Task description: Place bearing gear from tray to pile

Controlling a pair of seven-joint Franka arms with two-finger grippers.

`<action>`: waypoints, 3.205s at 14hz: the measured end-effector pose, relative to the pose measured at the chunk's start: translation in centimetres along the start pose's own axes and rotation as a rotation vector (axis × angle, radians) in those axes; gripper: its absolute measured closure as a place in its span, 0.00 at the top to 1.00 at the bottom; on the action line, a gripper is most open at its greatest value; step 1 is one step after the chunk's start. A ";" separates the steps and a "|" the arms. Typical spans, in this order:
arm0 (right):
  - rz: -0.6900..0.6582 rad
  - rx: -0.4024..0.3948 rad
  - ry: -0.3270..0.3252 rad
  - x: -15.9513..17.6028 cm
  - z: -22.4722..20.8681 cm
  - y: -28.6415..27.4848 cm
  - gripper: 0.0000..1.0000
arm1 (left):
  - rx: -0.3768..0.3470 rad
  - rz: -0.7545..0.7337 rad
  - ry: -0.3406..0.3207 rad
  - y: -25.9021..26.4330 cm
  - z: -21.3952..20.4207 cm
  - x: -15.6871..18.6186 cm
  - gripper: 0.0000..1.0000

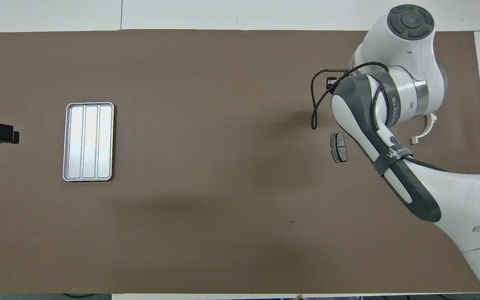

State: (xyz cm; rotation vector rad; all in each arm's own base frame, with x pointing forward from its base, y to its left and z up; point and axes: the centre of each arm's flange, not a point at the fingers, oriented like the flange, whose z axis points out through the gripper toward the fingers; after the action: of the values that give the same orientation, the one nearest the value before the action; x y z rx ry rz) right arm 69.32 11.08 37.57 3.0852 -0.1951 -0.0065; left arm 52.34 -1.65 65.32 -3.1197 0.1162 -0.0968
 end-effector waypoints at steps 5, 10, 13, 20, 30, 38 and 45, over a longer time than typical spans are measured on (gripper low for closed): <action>-0.058 0.029 0.044 0.7 6.2 2.4 0.24 | 0.000 0.000 0.000 0.0 0.0 0.0 1.00; -0.076 0.051 0.092 1.4 9.0 5.0 0.24 | 0.000 0.000 0.000 0.0 0.0 0.0 1.00; -0.076 0.052 0.093 1.4 9.1 5.0 0.24 | 0.000 0.000 0.000 0.0 0.0 0.0 1.00; -0.083 0.054 0.110 1.3 7.4 4.5 0.99 | 0.000 0.000 -0.001 0.0 0.0 0.0 1.00; -0.084 0.035 0.134 0.2 0.1 4.9 1.00 | 0.000 0.000 -0.001 0.0 0.0 0.0 1.00; -0.068 0.021 0.016 -10.3 -19.4 5.9 1.00 | 0.000 0.000 -0.001 0.0 0.0 0.0 1.00; -0.054 0.056 -0.050 -15.3 -24.4 7.0 1.00 | 0.000 0.000 -0.001 0.0 0.0 0.0 1.00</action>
State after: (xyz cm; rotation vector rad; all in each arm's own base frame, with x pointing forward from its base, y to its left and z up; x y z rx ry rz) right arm 53.39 7.27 62.30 3.1476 -0.1164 -0.0820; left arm 52.32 -1.65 65.33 -3.1197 0.1164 -0.0957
